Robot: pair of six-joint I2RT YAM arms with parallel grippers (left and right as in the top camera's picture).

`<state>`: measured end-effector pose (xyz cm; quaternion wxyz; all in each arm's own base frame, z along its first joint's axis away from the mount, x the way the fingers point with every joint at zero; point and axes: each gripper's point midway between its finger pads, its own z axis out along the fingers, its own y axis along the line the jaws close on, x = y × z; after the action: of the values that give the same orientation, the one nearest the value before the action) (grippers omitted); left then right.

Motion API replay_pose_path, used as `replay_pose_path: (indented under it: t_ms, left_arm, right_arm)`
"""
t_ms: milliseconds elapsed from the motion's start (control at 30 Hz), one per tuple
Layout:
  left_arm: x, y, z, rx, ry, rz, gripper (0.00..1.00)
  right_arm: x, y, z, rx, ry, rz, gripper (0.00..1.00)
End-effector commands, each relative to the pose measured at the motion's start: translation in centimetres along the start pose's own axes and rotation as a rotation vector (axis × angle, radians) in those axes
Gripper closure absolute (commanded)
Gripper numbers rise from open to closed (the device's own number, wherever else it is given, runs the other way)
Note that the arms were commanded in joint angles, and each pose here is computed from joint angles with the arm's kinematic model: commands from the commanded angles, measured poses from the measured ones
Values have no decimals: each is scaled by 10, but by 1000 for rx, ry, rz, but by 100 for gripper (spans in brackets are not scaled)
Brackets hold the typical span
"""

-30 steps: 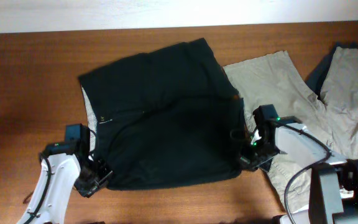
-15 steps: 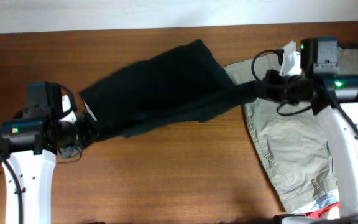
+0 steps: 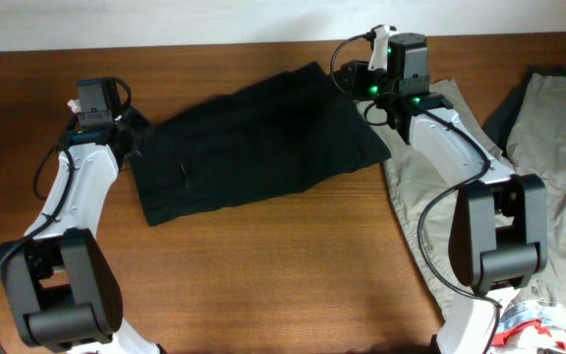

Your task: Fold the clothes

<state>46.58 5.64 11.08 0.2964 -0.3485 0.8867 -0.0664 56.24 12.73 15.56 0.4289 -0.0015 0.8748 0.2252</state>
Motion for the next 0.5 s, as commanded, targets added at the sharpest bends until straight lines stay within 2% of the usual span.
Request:
replay_pose_path:
  t_ms: [0, 33, 133, 167, 233, 300, 433, 467]
  left_arm:
    - [-15, 19, 13, -50, -40, -29, 44]
    - [-11, 24, 13, -66, -20, -30, 42]
    - [28, 51, 8, -179, 143, 1, 41]
    - [37, 58, 6, -201, 183, 30, 38]
    - [48, 65, 6, -221, 234, 101, 26]
    - [66, 75, 20, -242, 295, 114, 5]
    - [113, 60, 60, -55, 495, 230, 5]
    - [122, 64, 66, -60, 527, 228, 5]
  right_arm:
    - [-5, 1, 8, 21, -28, -9, 42]
    - [1, -2, 8, 31, -4, -2, 42]
    - [60, -17, 2, 97, 230, 44, 42]
    - [79, -19, -1, 112, 305, 42, 42]
    - [110, -21, -3, 119, 420, -11, 42]
    - [151, -25, 6, 115, 543, -72, 39]
    - [187, -45, 4, 173, 662, -39, 28]
    - [190, -49, 0, 191, 677, -38, 27]
